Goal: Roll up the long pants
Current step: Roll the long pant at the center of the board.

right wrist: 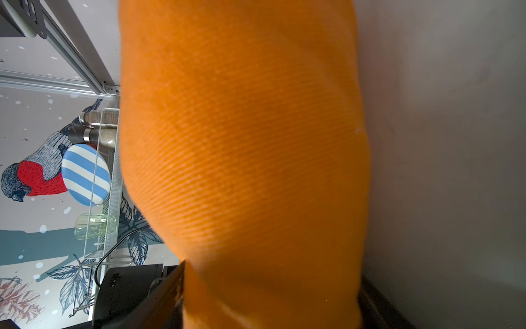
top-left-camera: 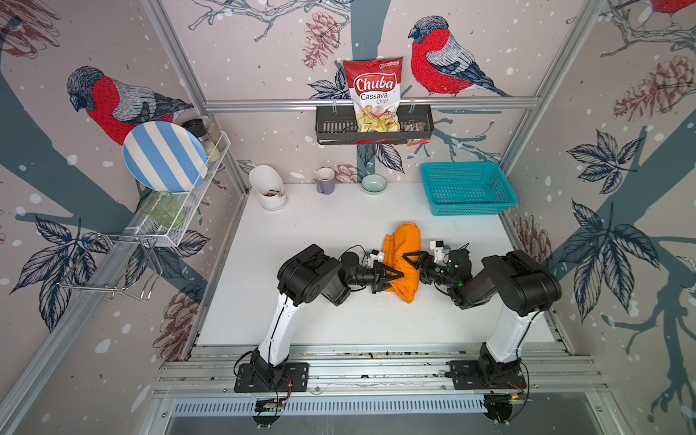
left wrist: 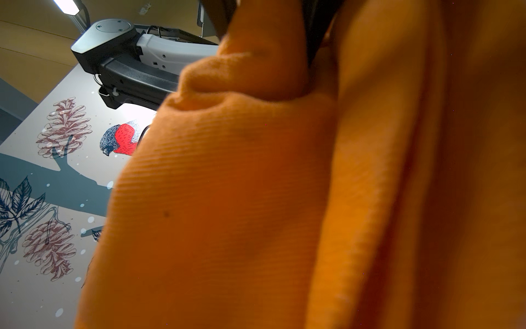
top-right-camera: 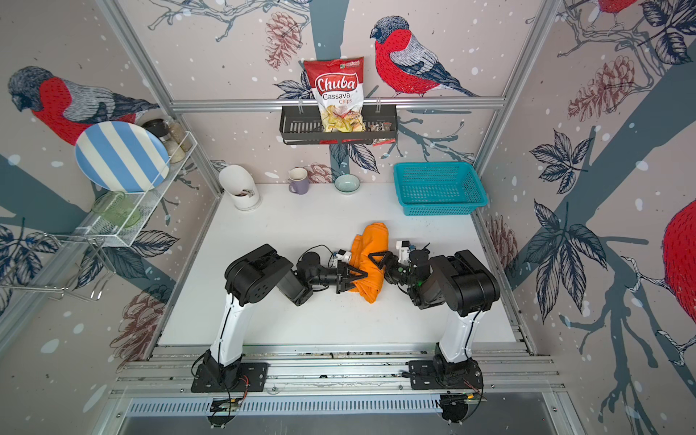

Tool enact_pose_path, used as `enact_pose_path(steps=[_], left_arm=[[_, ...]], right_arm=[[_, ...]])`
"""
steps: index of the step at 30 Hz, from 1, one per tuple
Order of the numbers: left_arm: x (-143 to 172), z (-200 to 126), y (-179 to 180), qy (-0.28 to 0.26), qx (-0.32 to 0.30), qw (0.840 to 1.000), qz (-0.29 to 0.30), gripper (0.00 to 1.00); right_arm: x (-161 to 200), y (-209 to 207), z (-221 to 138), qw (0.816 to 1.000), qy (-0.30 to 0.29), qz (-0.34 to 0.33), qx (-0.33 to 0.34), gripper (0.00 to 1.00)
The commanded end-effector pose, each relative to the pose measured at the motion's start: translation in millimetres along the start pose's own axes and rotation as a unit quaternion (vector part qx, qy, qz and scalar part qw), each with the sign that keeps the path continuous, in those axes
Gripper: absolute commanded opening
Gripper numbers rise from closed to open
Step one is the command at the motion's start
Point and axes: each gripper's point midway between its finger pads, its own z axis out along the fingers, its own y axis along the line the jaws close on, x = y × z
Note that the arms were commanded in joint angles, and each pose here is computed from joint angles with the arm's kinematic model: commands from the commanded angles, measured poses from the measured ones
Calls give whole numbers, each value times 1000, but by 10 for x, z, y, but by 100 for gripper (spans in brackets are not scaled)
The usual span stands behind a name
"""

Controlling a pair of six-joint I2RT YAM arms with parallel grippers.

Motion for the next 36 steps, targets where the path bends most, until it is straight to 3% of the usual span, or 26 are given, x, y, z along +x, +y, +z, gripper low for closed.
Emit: enact_pose_path(steps=[1,2,3,5,8,15,21,26,32,34,36], left_arm=[[137,-39,71,39,-23,999,7,40],[124,-67,93,33,-33,999,10,45],[99,-97,126,26,-52,998,17,50],[50,-139,155,17,-103,993,54,62],[-61,-296,197,-4,-236,964,126,72],[-333,-805,154,-76,-370,907,189,74],[-488,-1048,124,-112,-390,893,195,73],[-558,-1125,71,-124,-380,895,195,73],[-526,-1077,19,-126,-342,911,195,73],[-514,-1036,-28,-123,-320,918,199,73],[-438,-926,-69,-111,-283,932,198,73]], right_arm=[[119,66,42,999,34,4,-15,42],[120,49,50,999,37,6,-10,30],[118,22,66,999,41,4,-1,24],[113,-50,95,998,48,-4,28,22],[112,-203,105,992,63,-28,108,21],[-24,-312,-71,951,86,-110,276,22],[-96,-300,-164,907,105,-165,372,23],[-180,-300,-296,851,115,-212,467,23],[-271,-220,-491,755,110,-283,581,28],[-272,-230,-511,748,112,-283,590,31],[-238,-223,-464,758,115,-276,580,32]])
